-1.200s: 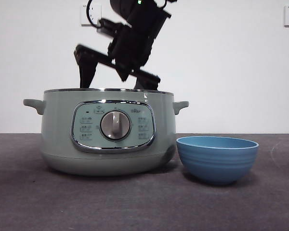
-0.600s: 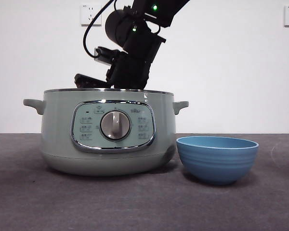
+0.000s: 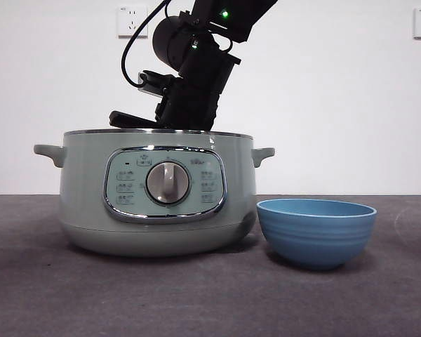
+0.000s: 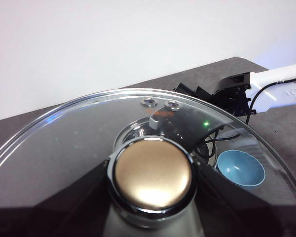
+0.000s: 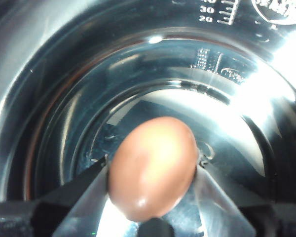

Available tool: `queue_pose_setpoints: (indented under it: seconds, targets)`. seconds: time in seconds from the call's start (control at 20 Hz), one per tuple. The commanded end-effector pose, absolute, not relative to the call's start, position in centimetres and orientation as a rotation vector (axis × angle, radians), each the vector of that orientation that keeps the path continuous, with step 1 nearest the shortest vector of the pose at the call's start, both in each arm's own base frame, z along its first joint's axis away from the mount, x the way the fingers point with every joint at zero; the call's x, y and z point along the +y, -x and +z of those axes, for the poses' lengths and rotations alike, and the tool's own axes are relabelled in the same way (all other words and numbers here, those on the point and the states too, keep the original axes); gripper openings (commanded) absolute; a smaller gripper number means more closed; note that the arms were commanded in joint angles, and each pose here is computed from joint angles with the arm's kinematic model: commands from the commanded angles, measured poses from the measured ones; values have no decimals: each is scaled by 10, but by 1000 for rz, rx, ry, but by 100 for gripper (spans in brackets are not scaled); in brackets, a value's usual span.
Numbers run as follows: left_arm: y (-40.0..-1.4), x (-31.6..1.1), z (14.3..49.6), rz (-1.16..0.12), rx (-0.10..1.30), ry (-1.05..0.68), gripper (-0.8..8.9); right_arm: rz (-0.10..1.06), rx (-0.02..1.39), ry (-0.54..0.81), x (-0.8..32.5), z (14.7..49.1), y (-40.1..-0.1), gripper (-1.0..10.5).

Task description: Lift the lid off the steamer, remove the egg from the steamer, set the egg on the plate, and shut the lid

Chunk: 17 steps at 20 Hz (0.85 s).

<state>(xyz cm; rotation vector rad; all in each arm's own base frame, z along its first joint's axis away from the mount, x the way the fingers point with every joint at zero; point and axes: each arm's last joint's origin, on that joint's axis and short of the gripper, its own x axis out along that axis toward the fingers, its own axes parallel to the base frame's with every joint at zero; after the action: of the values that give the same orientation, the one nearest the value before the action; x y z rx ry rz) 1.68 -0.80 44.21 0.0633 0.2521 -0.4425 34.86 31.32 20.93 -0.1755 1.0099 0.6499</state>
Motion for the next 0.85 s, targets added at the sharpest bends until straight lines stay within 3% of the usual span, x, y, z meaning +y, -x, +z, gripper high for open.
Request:
queue_pose_setpoints:
  seconds: [0.05, 0.25, 0.45, 0.6, 0.7, 0.85]
  targets:
    - [-12, -6, 449, -447, 183, -46, -8, 642, 1021, 176, 314, 204, -349, 22]
    - [-12, -6, 448, -447, 193, -47, -8, 659, 981, 174, 315, 212, -349, -12]
    - [-12, -6, 449, -447, 184, -46, -8, 704, 832, 160, 298, 282, -330, -12]
    - [-13, -6, 450, -451, 183, -45, -8, 724, 740, 168, 263, 355, -292, -12]
    - [-17, -10, 451, -496, 192, -42, -8, 656, 737, 225, 230, 392, -258, -12]
    - [-31, -17, 451, -506, 222, -74, -8, 543, 771, 321, 191, 417, -221, -13]
